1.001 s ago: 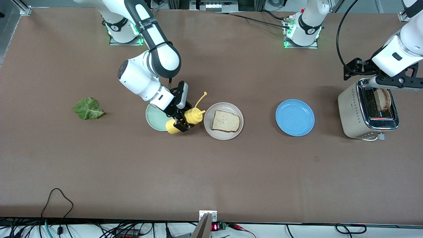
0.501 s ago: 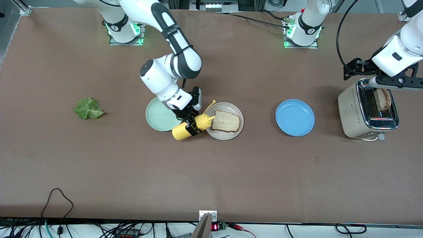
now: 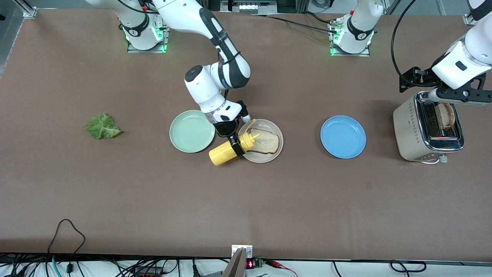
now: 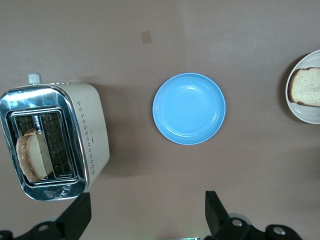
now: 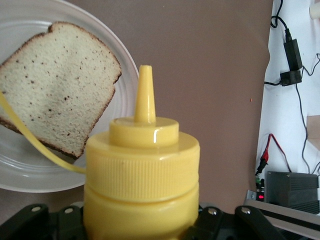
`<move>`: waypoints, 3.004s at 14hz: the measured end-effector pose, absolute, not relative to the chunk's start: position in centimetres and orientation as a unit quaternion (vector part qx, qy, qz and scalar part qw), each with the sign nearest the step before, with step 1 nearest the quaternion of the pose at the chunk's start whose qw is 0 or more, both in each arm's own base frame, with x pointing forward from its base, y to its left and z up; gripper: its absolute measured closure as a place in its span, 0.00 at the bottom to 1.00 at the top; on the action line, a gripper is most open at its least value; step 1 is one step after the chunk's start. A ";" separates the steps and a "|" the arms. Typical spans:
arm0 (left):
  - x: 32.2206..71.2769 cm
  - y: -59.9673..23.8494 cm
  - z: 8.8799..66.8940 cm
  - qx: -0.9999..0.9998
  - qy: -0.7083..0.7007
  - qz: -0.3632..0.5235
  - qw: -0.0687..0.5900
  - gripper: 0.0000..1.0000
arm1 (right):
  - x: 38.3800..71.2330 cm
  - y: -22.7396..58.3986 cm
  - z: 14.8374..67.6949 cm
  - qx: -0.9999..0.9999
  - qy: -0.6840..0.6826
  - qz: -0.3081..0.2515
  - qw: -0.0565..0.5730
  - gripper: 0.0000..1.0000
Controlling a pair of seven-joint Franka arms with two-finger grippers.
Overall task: Make sandwich in beige plate with both arms
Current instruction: 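Tilt the mustard bottle nozzle down over the toast with the right gripper, then carry the mustard bottle back beside the green plate with the right gripper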
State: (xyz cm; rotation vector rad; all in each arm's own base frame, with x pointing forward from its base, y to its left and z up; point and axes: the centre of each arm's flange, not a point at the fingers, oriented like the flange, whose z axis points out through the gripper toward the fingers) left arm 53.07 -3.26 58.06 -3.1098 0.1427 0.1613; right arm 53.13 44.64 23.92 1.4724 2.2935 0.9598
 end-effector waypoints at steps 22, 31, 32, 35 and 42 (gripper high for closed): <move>53.1 -3.0 58.5 -0.998 0.043 0.049 0.012 0.00 | 56.8 46.5 26.5 0.527 0.771 0.306 0.185 0.54; 53.1 -3.1 58.8 -0.998 0.044 0.045 0.012 0.00 | 65.0 34.0 32.3 0.669 0.689 0.280 0.013 0.54; 53.1 -3.1 58.8 -0.998 0.044 0.045 0.012 0.00 | 66.0 31.5 33.2 0.680 0.680 0.274 -0.015 0.54; 53.1 -3.1 58.8 -0.998 0.044 0.045 0.012 0.00 | 67.7 25.4 35.2 0.683 0.669 0.277 -0.095 0.54; 53.1 -3.1 58.9 -0.998 0.044 0.045 0.012 0.00 | 68.1 14.6 34.5 0.614 0.671 0.330 -0.252 0.54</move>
